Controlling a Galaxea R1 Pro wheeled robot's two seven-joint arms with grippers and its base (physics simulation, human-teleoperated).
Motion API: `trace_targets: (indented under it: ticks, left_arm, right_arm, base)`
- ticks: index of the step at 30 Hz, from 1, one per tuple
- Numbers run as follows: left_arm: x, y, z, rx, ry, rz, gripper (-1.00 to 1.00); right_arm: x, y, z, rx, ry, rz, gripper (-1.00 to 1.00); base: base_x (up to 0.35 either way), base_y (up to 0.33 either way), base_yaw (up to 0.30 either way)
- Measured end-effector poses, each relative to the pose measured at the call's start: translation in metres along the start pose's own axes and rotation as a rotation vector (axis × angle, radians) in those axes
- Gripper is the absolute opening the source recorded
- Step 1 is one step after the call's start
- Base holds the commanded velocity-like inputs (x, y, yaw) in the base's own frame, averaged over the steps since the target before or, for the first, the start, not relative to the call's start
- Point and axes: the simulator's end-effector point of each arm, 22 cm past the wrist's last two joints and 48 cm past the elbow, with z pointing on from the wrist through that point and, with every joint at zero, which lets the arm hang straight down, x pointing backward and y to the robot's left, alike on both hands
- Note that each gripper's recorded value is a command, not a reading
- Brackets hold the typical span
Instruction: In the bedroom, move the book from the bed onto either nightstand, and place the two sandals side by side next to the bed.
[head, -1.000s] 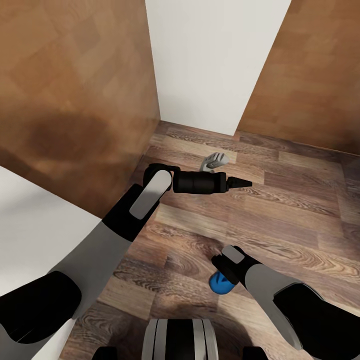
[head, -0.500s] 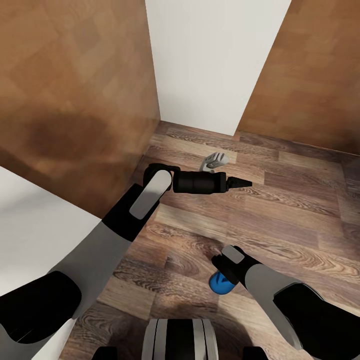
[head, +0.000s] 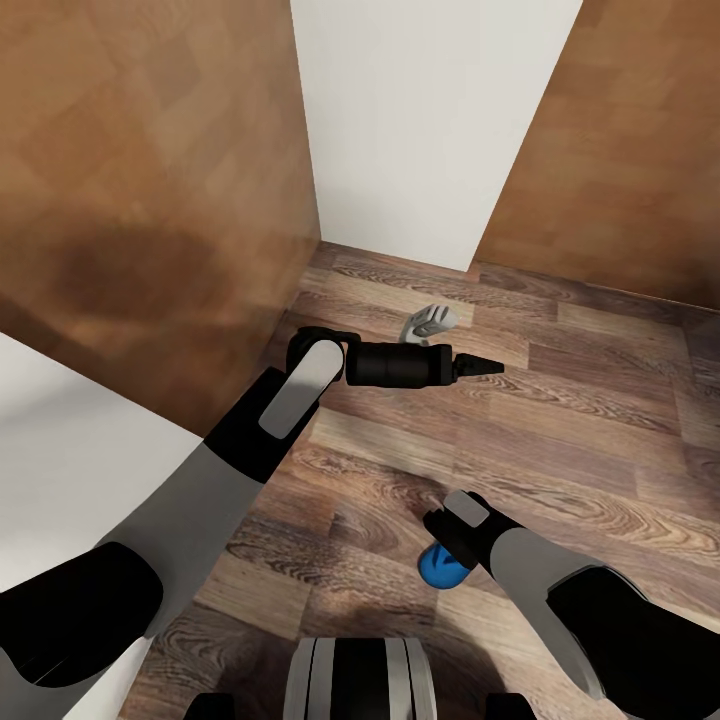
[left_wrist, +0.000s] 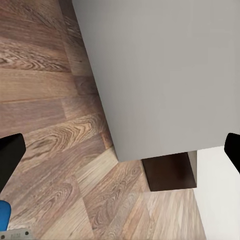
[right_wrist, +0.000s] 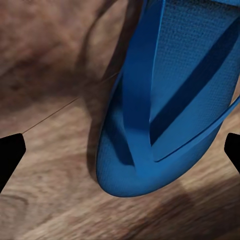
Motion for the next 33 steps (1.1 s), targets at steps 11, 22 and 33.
trace_targets:
  ticks: [11, 22, 33]
  left_arm:
    - [0.0, 0.0, 0.0, 0.0, 0.0, 0.0, 1.0]
    - [0.0, 0.0003, 0.0, -0.001, 0.0, 0.0, 1.0]
    - [0.0, 0.0006, 0.0, -0.003, 0.0, 0.0, 1.0]
  right_arm:
    - [-0.001, -0.0013, 0.0003, 0.001, 0.001, 0.003, 1.0]
    - [-0.0007, -0.0022, 0.0006, 0.003, 0.003, 0.004, 1.0]
    - [-0.0003, -0.0035, 0.0007, 0.008, 0.004, 0.005, 1.0]
  base:
    - [0.0, 0.0, 0.0]
    - [0.0, 0.0, 0.0]
    - [0.0, 0.0, 0.0]
